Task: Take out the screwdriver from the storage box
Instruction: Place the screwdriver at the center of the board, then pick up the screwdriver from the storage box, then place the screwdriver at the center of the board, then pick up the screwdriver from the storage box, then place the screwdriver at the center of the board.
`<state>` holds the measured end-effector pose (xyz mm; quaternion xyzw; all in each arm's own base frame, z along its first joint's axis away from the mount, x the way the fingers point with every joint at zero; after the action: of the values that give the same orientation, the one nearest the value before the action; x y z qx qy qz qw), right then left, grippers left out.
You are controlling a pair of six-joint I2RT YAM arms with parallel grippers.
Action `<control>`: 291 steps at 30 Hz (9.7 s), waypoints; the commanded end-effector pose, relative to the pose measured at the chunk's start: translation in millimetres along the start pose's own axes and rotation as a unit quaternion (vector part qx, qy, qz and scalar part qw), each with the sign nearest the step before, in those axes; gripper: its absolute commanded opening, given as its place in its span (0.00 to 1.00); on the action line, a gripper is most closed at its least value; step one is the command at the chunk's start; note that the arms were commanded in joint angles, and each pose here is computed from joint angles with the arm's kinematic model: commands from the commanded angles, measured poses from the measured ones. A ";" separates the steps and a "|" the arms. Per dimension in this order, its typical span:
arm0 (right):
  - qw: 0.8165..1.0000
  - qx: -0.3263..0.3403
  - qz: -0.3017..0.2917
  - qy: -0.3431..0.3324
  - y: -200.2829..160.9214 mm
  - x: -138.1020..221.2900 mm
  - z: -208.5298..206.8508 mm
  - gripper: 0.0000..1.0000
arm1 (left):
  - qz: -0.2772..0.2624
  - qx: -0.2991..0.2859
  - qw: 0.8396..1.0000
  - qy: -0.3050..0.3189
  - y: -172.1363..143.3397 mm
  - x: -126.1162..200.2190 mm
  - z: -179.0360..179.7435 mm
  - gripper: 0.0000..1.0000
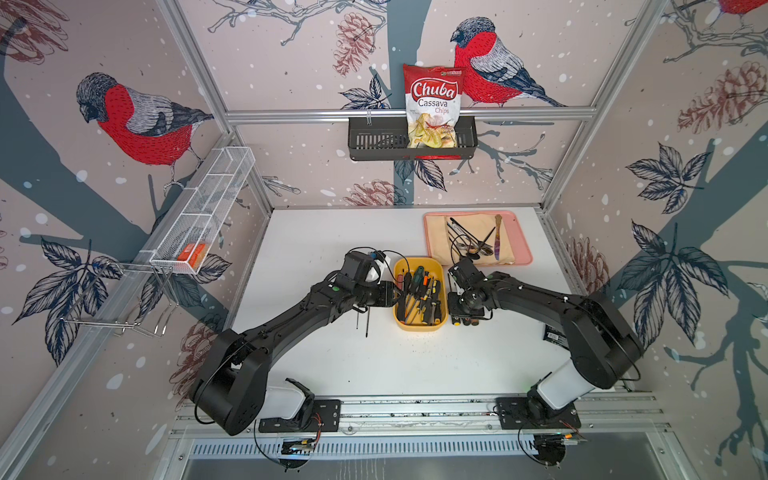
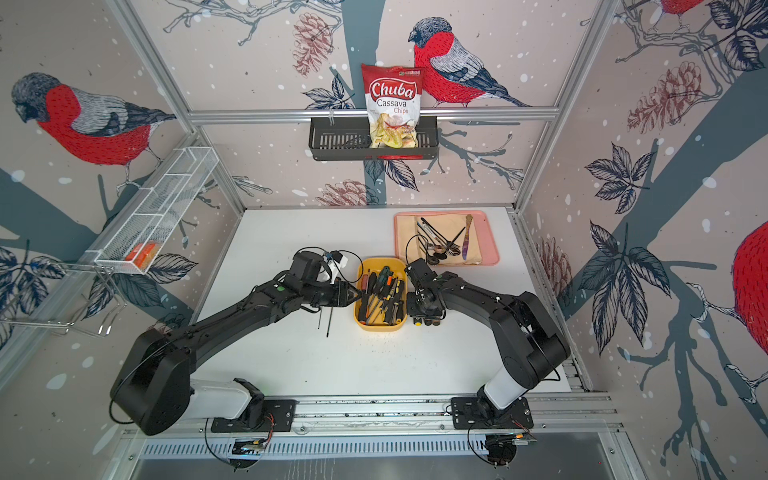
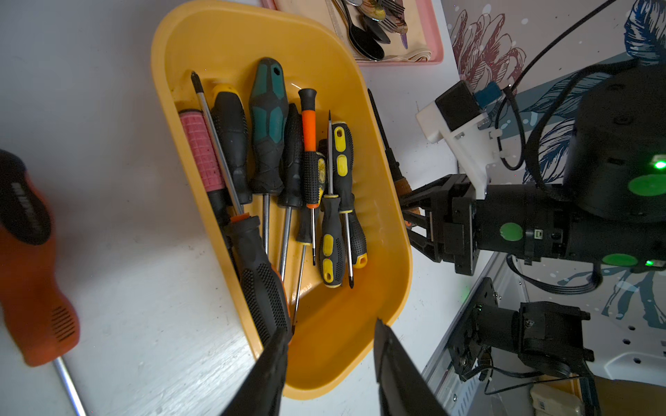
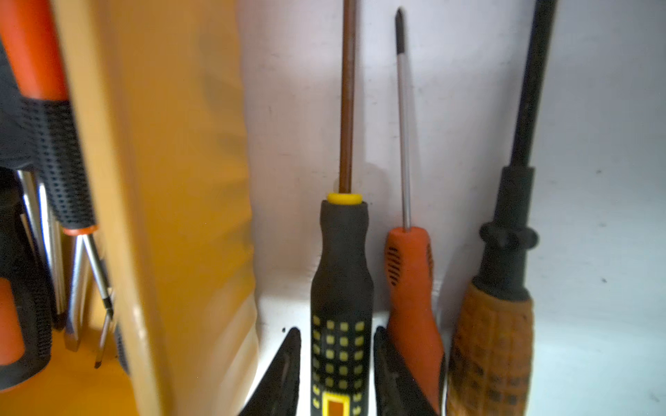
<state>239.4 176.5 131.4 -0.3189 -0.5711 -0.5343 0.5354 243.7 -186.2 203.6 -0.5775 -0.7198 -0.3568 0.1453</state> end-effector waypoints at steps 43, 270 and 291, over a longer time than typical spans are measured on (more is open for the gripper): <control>0.978 0.070 -0.127 0.148 -2.2 79.3 5.1 0.40 | -0.003 0.097 0.942 0.320 8.8 -91.8 -25.9 0.51; 0.983 0.007 0.017 -0.183 83.9 15.0 -71.6 0.06 | 0.021 0.016 0.998 0.052 14.1 -37.5 -35.1 0.40; 0.990 0.011 0.048 -0.136 76.6 -28.7 -68.2 0.18 | 0.028 0.019 0.997 0.067 13.3 -45.1 -28.7 0.40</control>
<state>335.7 133.3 116.8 -0.4150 -0.6269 -0.4550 0.4772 260.8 -235.8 197.2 -0.5748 -0.6938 -0.3731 0.2215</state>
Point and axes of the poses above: each gripper's point midway between its finger pads, its own x axis back along the fingers, its own z axis along the line the jaws close on, y = z × x, the point moved 10 cm from there along x, back along the fingers, and after that the axes turned 10 degrees about x, right-handed, at the moved point
